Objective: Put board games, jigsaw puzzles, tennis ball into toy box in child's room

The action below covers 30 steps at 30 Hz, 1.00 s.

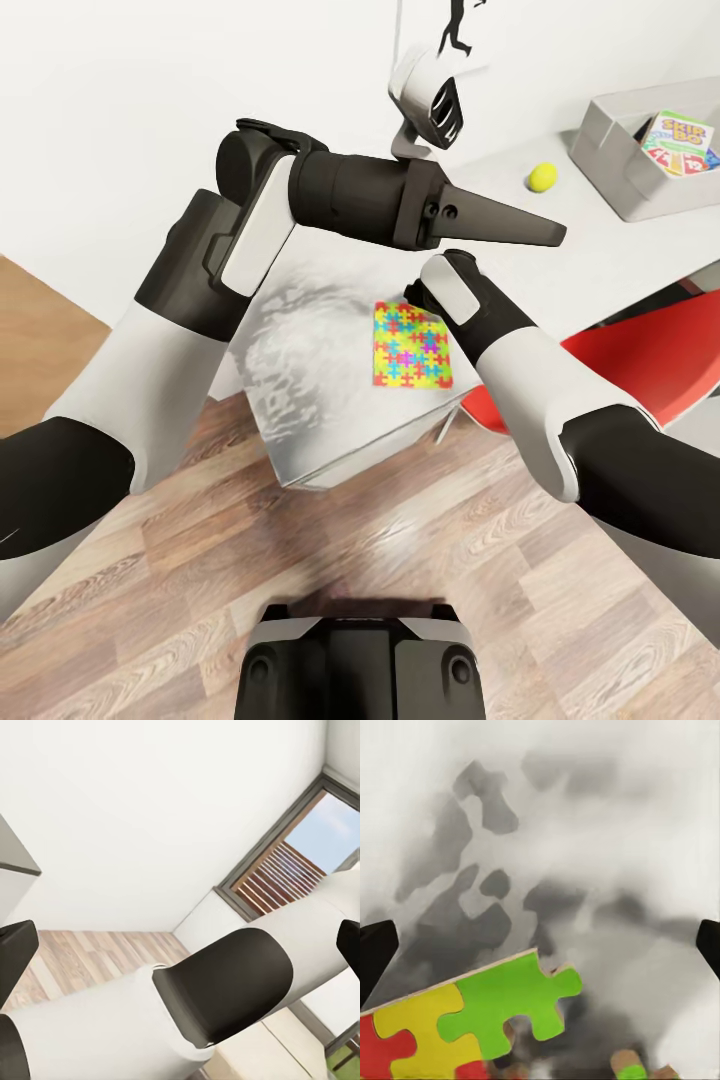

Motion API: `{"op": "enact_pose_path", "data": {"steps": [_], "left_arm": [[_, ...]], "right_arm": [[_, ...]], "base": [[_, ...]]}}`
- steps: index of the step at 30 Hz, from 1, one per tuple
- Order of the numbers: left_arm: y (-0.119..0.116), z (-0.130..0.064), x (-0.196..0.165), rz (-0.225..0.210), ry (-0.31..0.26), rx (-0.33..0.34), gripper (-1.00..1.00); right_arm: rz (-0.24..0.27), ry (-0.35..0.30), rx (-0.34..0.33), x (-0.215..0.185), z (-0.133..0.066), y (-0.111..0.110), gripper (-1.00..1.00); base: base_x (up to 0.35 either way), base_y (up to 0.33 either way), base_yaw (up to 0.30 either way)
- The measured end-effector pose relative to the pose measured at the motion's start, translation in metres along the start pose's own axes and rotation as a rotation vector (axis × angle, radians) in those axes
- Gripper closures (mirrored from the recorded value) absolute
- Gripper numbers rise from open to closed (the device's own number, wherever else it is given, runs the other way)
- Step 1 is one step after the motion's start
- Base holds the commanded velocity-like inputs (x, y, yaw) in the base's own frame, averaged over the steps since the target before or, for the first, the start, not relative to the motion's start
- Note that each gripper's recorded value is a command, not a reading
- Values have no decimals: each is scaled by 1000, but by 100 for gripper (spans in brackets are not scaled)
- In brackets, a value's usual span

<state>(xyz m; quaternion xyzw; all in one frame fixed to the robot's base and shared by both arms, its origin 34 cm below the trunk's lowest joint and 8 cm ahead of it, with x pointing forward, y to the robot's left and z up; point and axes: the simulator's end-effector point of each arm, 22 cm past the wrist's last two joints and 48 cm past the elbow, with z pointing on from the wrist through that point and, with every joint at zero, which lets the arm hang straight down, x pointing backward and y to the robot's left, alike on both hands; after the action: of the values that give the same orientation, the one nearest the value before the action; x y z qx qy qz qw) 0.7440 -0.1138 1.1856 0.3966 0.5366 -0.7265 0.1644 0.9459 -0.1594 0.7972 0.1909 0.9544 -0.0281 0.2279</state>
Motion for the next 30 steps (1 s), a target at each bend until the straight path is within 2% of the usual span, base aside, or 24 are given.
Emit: {"op": "enact_pose_path", "data": {"steps": [14, 30], "left_arm": [[0, 0, 0, 0, 0, 1, -100], [0, 0, -1, 1, -1, -2, -100]], "right_arm": [[1, 0, 0, 0, 0, 0, -100], [3, 0, -1, 0, 0, 0, -100]], "base": [[-101, 74, 0], [-8, 5, 0]]}}
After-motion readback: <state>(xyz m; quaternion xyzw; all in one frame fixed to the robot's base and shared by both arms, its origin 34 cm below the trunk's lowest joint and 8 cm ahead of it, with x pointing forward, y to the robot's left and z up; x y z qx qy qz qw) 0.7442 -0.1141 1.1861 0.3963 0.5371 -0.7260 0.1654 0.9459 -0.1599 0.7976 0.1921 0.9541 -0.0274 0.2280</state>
